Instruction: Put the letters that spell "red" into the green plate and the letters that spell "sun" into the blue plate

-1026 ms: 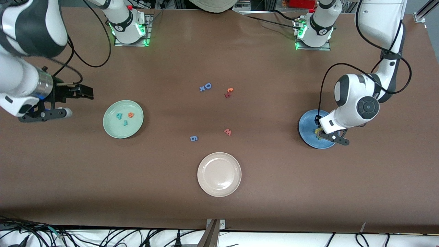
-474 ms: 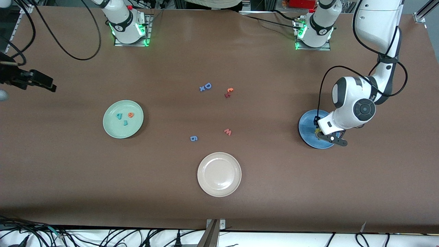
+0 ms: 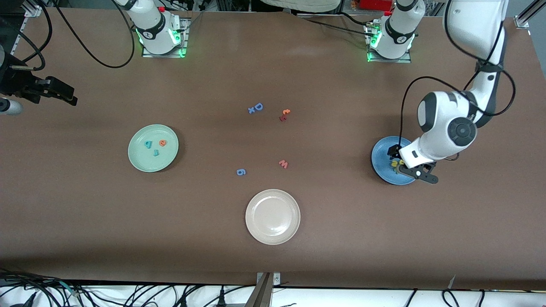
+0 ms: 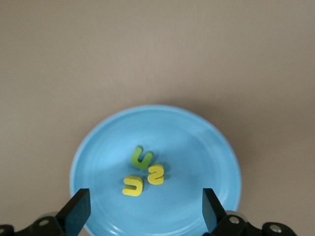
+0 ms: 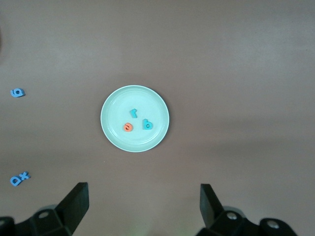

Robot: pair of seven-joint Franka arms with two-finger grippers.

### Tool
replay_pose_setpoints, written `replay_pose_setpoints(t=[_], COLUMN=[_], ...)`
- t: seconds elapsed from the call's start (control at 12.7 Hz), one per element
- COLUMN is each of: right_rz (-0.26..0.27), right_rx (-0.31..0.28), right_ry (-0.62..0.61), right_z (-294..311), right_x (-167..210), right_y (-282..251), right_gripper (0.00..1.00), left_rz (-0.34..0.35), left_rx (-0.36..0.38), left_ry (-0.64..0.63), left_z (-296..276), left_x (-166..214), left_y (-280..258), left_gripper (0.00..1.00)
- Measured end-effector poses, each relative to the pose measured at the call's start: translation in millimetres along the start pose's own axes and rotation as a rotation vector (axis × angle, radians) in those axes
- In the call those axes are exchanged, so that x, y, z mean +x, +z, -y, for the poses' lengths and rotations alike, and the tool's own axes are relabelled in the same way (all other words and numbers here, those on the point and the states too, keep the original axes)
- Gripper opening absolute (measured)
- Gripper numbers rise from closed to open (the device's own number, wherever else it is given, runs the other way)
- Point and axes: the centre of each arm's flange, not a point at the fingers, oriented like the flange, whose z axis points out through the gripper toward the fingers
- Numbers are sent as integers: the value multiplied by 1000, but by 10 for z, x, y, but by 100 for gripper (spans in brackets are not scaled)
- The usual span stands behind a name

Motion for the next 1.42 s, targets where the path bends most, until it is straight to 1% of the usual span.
replay_pose_setpoints(t=[0.16,0.24,0.39,0.47,0.55,0.63,0.79,0.95,1.11,1.42], right_rz=[-4,-7,-19,-18,-19,-19,-13,-11,-11,-11], right_rx=[0,0,0,0,-3,-9,-11,-11,-11,-11], right_ry=[3,2,1,0,-3,-6,-10,-19,-27,-28], right_z=[-14,-11,-4,2,10,13,13,53,100,103], right_x=[7,11,42,51,51,50,43,40,34,31], right_y=[6,6,23,37,38,36,42,43,41,38], right_gripper=[100,100,100,100,100,100,100,100,100,100], left_rz=[-67,-87,-92,-82,-64,-50,-56,-92,-118,-132], left_rx=[-14,-27,-62,-77,-70,-43,2,19,27,41], left_ry=[-2,-6,-10,-23,-40,-50,-45,-43,-47,-69], left_z=[4,25,54,44,3,-83,-297,-323,-290,-159], left_x=[-29,-74,-171,-208,-220,-198,-115,-76,-64,-95], left_y=[-582,-865,-1394,-1622,-1812,-1995,-2342,-2621,-2768,-2851], left_gripper=[100,100,100,100,100,100,100,100,100,100])
